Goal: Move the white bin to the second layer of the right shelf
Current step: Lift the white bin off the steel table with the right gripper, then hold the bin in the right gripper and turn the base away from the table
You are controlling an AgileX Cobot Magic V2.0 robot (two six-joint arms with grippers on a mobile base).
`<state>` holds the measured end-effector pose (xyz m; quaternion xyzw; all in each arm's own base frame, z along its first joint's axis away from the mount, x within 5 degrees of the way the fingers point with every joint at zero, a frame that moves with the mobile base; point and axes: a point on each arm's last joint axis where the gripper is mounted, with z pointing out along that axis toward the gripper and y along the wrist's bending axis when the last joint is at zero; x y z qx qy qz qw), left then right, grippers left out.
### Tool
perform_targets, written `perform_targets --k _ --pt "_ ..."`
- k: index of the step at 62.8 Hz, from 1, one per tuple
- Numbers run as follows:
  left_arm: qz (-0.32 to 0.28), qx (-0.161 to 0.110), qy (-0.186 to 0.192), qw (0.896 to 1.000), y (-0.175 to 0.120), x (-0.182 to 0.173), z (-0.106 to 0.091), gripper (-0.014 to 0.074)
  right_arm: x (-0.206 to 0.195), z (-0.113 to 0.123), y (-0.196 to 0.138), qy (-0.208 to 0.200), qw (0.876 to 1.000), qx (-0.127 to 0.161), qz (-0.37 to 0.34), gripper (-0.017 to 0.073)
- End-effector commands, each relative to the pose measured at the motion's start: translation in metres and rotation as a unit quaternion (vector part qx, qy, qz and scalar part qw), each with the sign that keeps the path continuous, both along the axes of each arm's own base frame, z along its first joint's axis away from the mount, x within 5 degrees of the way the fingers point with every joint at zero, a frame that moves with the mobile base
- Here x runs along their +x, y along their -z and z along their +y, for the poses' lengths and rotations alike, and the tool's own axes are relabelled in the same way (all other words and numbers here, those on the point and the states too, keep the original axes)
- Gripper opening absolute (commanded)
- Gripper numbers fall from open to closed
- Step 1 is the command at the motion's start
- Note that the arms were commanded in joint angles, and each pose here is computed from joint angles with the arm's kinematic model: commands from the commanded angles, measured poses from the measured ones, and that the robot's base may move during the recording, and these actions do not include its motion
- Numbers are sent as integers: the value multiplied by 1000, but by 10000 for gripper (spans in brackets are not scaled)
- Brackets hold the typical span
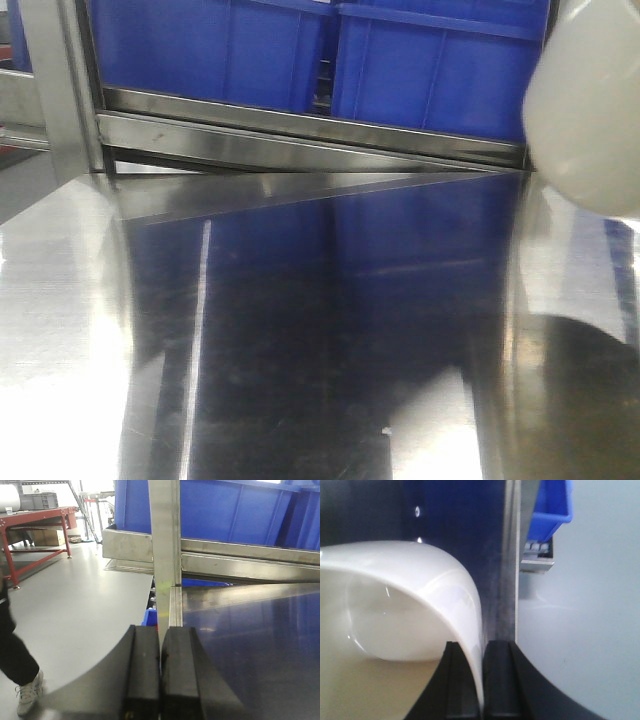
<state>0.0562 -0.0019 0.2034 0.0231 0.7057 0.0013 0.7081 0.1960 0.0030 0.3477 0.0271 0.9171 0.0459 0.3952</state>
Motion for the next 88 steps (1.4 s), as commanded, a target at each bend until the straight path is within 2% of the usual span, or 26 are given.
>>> perform_targets --k 1,17,33,88 --pt "-30 -5 1 1000 4 0 0 85 -15 -2 -17 9 996 3 -89 55" --pt "-30 -5 1 1000 4 0 0 85 -61 -1 -2 9 993 -7 -119 55" --pt "-30 -5 1 1000 4 0 0 85 -94 -5 4 13 985 -47 -165 55" --pt "-30 -5 1 1000 4 0 0 85 -97 -4 3 13 984 -45 -169 55"
